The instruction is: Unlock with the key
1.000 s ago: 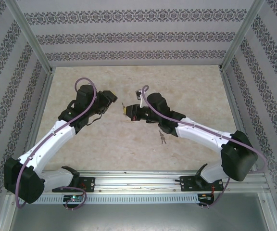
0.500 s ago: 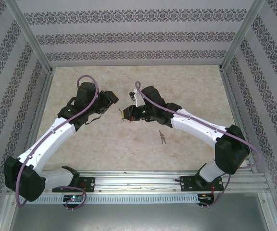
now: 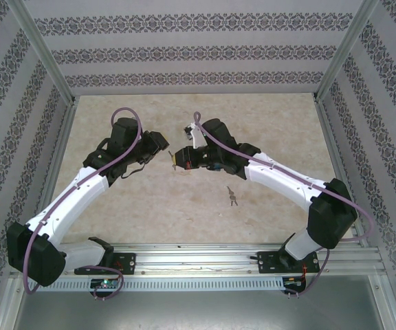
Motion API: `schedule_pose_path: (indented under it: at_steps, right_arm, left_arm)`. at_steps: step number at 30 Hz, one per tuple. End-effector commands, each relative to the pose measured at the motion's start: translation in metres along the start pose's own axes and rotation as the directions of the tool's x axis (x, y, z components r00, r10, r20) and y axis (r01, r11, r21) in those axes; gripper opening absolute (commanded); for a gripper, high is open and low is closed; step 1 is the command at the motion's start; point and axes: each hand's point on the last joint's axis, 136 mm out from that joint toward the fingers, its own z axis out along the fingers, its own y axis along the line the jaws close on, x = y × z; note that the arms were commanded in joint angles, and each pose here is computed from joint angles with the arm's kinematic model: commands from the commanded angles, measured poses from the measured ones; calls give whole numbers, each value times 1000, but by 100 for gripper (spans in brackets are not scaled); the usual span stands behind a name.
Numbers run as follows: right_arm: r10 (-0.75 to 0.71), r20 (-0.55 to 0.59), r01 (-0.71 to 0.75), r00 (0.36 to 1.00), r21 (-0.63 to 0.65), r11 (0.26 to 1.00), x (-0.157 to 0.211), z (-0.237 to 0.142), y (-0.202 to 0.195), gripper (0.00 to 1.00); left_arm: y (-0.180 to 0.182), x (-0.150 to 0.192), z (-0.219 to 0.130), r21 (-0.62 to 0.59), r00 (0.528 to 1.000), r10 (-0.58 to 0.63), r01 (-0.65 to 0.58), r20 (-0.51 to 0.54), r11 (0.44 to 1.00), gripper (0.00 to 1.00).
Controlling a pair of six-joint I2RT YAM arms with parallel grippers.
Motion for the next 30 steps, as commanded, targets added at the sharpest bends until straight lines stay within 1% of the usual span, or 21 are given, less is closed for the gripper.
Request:
schedule_pose_path:
  at_steps: [1, 8, 21, 30]
  right_arm:
    - [-6, 29, 6, 1000, 1, 1000, -13, 3, 4, 0]
    - [0, 32, 0, 1000, 8, 1000, -15, 6, 2, 0]
    - [-10, 37, 11, 999, -26, 1000, -19, 8, 12, 0]
    - [6, 26, -6, 1000, -19, 1000, -18, 14, 8, 0]
  left_arm:
    - [-11, -4, -4, 17, 999, 25, -26, 20, 1000, 0]
    - [-12, -4, -5, 24, 999, 26, -26, 19, 999, 0]
    - [-14, -3, -2, 35, 1000, 13, -14, 12, 999, 0]
    - [-17, -5, -4, 44, 1000, 14, -15, 20, 999, 0]
